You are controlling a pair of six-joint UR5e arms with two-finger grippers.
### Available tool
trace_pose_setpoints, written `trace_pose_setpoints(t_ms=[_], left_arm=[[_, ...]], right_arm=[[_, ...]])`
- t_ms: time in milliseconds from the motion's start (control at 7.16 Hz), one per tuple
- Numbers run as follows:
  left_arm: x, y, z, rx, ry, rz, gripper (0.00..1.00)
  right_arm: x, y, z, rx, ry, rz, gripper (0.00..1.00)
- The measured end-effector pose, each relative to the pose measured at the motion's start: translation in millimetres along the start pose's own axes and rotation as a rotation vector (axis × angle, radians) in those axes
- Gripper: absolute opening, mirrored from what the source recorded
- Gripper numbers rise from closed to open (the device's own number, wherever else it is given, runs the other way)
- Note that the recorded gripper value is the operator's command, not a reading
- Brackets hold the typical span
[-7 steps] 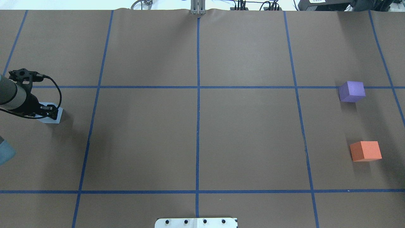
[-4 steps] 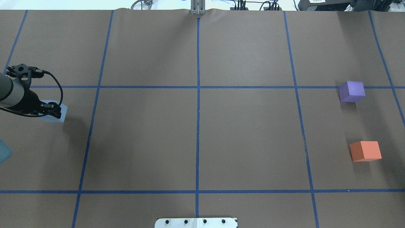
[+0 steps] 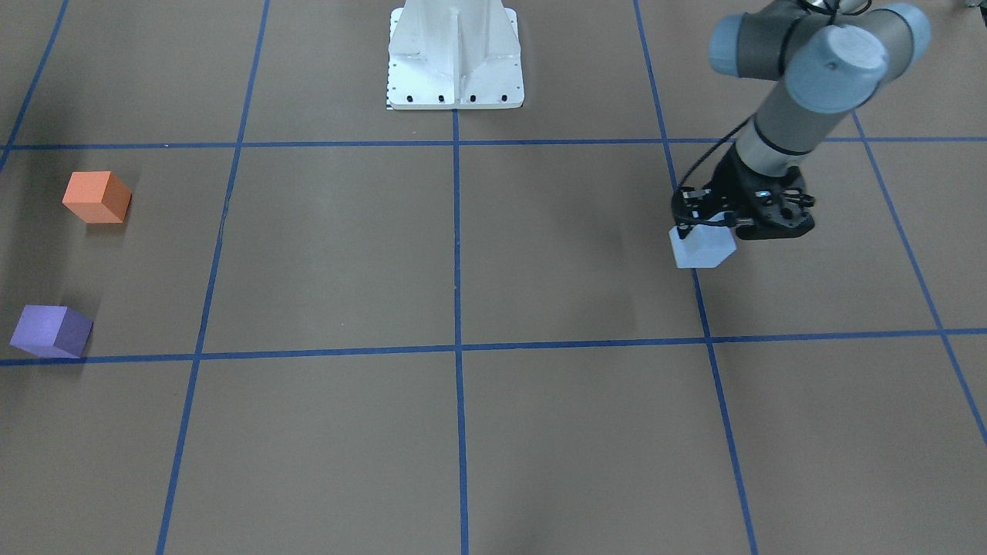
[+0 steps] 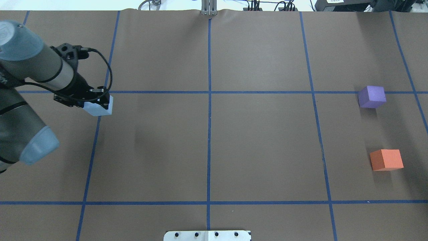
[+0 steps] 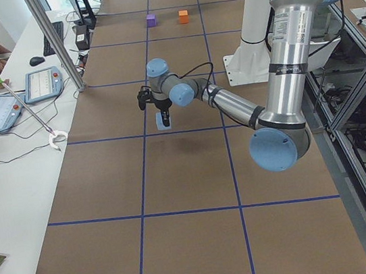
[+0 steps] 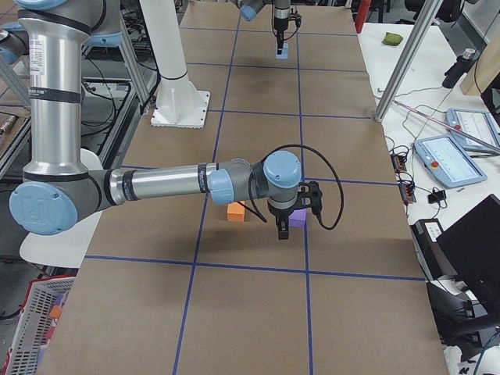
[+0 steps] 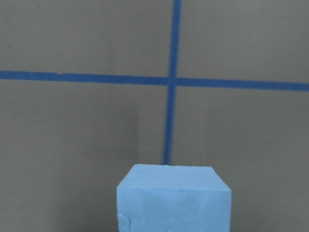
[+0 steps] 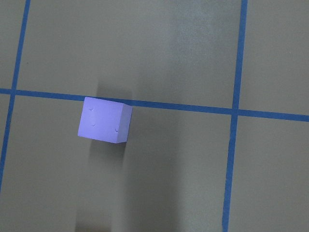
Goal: Place blue block between orange and purple blocks
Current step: 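Carry the light blue cube with the left gripper to the table center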
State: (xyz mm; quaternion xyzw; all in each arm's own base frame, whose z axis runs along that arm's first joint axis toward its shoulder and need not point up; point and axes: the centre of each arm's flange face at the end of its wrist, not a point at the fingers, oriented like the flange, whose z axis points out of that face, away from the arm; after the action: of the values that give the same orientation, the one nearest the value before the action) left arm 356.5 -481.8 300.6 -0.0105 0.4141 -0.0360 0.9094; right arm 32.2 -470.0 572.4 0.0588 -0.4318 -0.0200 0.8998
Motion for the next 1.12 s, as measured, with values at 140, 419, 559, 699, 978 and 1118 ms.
trace_pose_setpoints(t_ms=[140, 419, 559, 699, 978, 1118], left_arm=[[71, 15, -3, -0.019, 0.002, -0.010, 0.00], [187, 34, 7, -0.028, -0.001, -0.023, 0.00], [230, 39, 18, -0.022, -0.016, -0.018, 0.00], [267, 39, 32, -0.013, -0.038, -0.010, 0.00], [305, 30, 69, 0.000, -0.052, 0.007, 0.00], [310, 25, 91, 0.012, -0.046, 0.017, 0.00]], right_arm=[[-1, 0, 0, 0.000, -0.002, 0.015, 1.00], [-5, -5, -3, 0.007, -0.005, 0.029, 1.00], [-14, -10, -8, 0.017, -0.006, 0.032, 1.00], [-30, -17, -16, 0.035, -0.010, 0.043, 1.00], [-78, -30, -34, 0.067, -0.034, 0.086, 1.00], [-110, -37, -43, 0.077, -0.054, 0.125, 1.00]])
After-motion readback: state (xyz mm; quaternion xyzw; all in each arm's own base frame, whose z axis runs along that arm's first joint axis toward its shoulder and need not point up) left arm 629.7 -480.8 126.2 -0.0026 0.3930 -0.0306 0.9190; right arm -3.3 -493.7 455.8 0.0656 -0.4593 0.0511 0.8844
